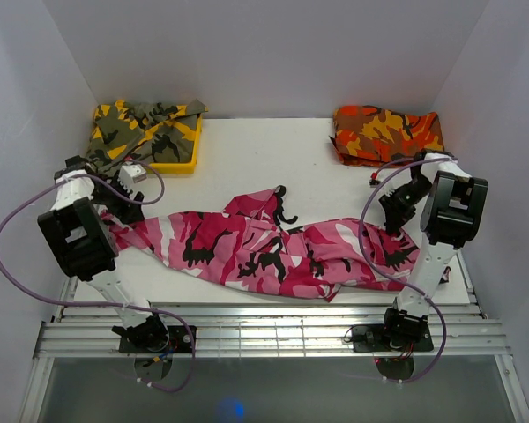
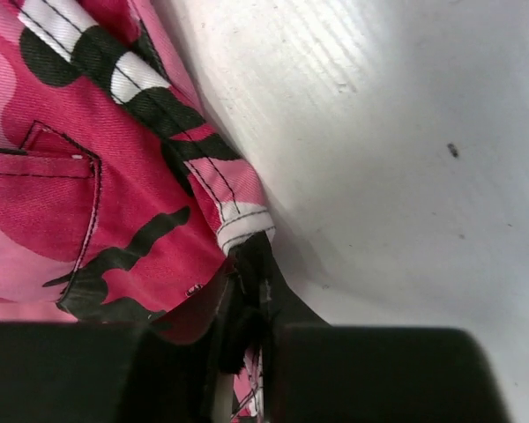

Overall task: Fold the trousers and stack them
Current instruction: Flatten the trousers out

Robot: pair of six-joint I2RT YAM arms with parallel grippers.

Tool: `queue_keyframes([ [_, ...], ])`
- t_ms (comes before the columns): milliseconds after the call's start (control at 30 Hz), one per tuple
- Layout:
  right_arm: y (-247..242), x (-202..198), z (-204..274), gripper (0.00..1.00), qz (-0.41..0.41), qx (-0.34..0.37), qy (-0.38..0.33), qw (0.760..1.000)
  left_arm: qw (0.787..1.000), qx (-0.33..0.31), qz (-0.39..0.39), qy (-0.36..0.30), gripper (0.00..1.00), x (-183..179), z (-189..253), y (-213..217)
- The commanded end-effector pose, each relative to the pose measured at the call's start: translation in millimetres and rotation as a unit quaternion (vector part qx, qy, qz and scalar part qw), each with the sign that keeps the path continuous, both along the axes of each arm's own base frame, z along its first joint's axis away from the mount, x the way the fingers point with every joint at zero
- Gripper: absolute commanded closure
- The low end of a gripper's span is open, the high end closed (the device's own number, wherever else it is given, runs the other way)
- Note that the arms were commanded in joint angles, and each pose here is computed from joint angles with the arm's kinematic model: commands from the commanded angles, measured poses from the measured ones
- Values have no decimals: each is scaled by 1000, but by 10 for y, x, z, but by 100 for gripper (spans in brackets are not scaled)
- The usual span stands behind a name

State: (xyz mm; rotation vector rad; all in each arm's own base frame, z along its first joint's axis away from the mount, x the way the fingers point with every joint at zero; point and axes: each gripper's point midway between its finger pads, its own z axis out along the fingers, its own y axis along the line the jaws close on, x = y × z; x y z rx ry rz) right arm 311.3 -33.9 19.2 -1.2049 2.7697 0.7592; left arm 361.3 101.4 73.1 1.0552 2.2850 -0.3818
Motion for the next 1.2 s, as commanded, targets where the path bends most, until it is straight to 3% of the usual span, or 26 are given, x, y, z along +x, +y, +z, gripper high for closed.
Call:
queue_keyframes([
  [0, -58, 171, 53, 92, 31, -6, -43, 999, 998, -7, -8, -56, 12, 205, 316, 12],
  [133, -249, 648, 204, 92, -33, -35, -85, 995, 1000, 17, -1, -12, 14, 211, 86, 155],
  [400, -699, 1074, 376, 92, -87, -101, -151, 979, 979, 24, 200, 1, 13, 459, 78, 984],
  [533, -658, 981, 382, 92, -86, -95, -143, 981, 977, 56, 204, 28, 13, 319, -96, 1065],
  [733, -561, 885, 404, 92, -93, -75, -131, 984, 987, 54, 141, 60, 13, 71, -334, 902],
  [1000, -505, 806, 396, 92, -103, -66, -117, 986, 989, 16, 136, 52, 16, 252, -470, 863],
  [1100, -481, 771, 394, 92, -105, -63, -112, 986, 991, -35, 114, 56, 25, 194, -430, 651],
  [1133, -474, 759, 386, 92, -106, -62, -110, 986, 991, -49, 106, 64, 31, 131, -388, 564],
  [1167, -477, 756, 400, 92, -107, -62, -112, 986, 991, -58, 103, 63, 45, 115, -364, 518],
])
